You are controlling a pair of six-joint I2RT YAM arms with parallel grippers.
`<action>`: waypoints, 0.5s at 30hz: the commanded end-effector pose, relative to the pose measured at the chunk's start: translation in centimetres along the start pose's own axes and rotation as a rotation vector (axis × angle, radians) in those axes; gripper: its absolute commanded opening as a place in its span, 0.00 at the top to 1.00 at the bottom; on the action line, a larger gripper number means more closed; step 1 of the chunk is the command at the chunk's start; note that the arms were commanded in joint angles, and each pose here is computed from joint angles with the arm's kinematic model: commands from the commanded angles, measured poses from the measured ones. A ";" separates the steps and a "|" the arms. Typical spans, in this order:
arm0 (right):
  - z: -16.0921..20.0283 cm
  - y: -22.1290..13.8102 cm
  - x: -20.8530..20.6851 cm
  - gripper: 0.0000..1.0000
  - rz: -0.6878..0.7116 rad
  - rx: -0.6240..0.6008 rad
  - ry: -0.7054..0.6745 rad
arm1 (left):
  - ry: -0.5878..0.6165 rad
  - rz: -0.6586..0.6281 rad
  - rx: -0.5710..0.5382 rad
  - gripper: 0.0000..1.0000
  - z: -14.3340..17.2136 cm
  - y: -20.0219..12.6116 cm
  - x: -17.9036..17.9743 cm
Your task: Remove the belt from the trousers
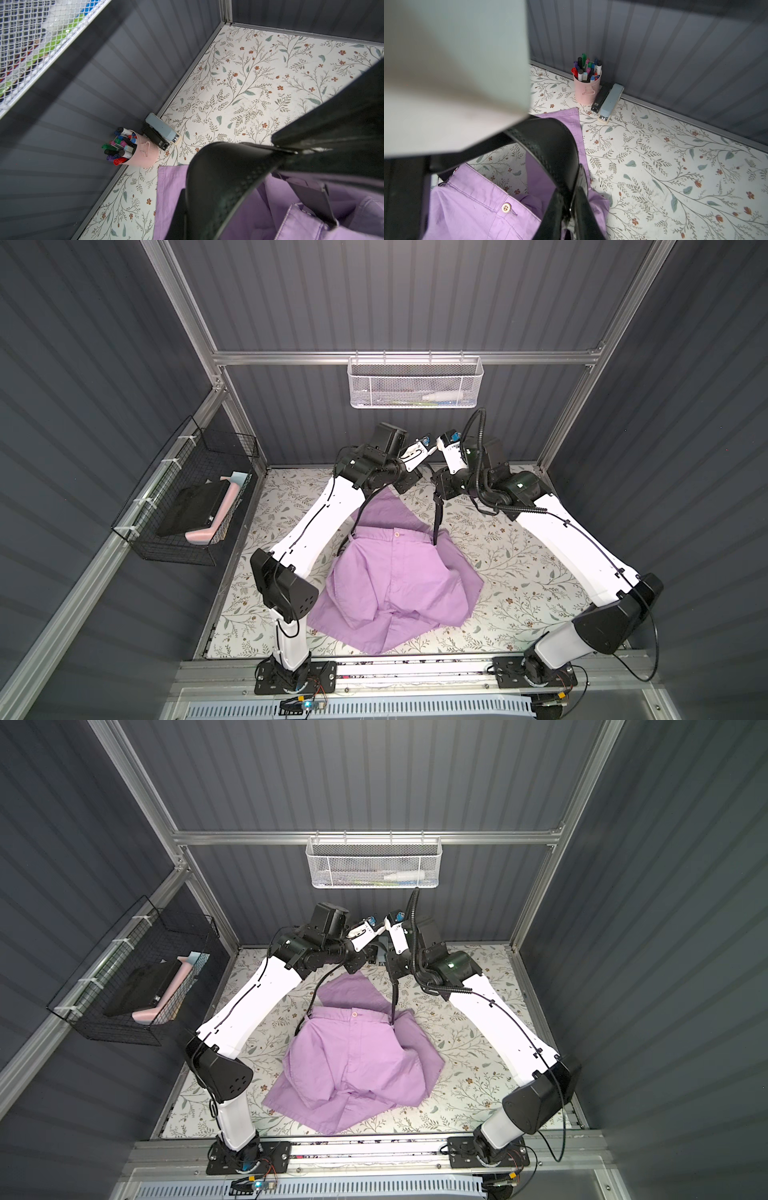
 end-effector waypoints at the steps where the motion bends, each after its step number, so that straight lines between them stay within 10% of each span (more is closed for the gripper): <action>1: 1.3 0.6 -0.2 0.86 0.013 0.049 0.002 | -0.009 -0.012 -0.033 1.00 -1.3 -1.0 0.3; 15: 5.4 2.4 -3.8 0.94 0.100 0.110 0.063 | -0.050 -0.011 -0.161 1.00 -4.2 -4.3 0.6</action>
Point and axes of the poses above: each gripper's point midway between its finger pads, its own y axis out along the fingers, its own x axis along the line the jaws close on, z = x × y, the point moved 2 cm from there along -y, back along the fingers, and after that the axes turned 13 degrees about y, right-handed, at the moved point
